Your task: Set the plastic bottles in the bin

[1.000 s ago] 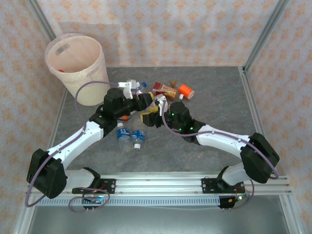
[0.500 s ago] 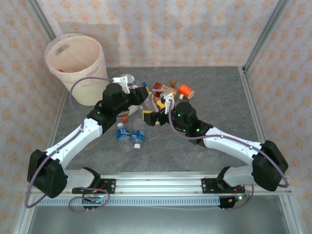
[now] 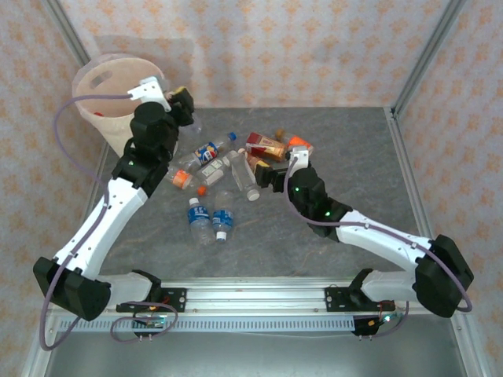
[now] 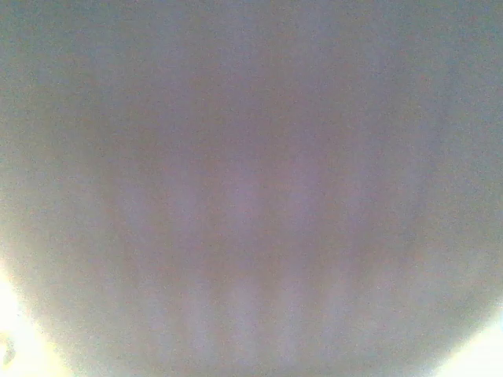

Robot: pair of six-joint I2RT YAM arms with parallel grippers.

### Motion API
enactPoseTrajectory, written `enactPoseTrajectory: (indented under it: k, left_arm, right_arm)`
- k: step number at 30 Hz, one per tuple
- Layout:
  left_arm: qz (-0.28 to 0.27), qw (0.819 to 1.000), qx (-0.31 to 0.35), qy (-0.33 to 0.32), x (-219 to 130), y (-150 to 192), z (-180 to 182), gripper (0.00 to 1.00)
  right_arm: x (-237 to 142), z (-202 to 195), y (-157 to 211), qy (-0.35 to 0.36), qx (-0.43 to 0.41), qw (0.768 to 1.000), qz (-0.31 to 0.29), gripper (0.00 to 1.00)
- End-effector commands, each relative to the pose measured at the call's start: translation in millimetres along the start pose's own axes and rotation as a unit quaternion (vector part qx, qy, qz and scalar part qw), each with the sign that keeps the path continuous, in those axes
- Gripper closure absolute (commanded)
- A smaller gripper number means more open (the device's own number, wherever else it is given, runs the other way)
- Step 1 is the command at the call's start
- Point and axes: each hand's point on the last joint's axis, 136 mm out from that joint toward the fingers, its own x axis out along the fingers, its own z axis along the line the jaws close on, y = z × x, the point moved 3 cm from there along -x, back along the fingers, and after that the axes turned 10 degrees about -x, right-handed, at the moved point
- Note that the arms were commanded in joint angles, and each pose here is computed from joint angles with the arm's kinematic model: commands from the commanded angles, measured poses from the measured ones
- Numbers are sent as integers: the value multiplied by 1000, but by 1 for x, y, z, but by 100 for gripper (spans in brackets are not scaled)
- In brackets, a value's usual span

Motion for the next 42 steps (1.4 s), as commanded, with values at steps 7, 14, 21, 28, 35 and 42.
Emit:
enactPoseTrajectory:
  k: [7, 14, 21, 28, 35, 42]
  left_arm:
    - [-222, 968, 30, -114, 19, -114, 40, 100]
    - [-246, 950, 31, -190, 68, -133, 95, 100]
    - [-228, 939, 33, -254, 120, -127, 144, 100]
    - [-194, 928, 33, -317, 169, -106, 190, 100]
    - [-153, 913, 47, -374, 197, -86, 212, 47]
    - [-140, 920, 16, -367, 184, -92, 203, 0]
  right_arm:
    - [-12, -22, -4, 58, 20, 998, -22, 1]
    - [-13, -24, -6, 63, 19, 998, -23, 1]
    - [-15, -27, -3, 74, 18, 997, -20, 1]
    - [-18, -32, 0, 87, 6, 996, -15, 1]
    - [-20, -37, 1, 101, 1, 995, -15, 1]
    - [-23, -54, 9, 125, 43, 991, -11, 1]
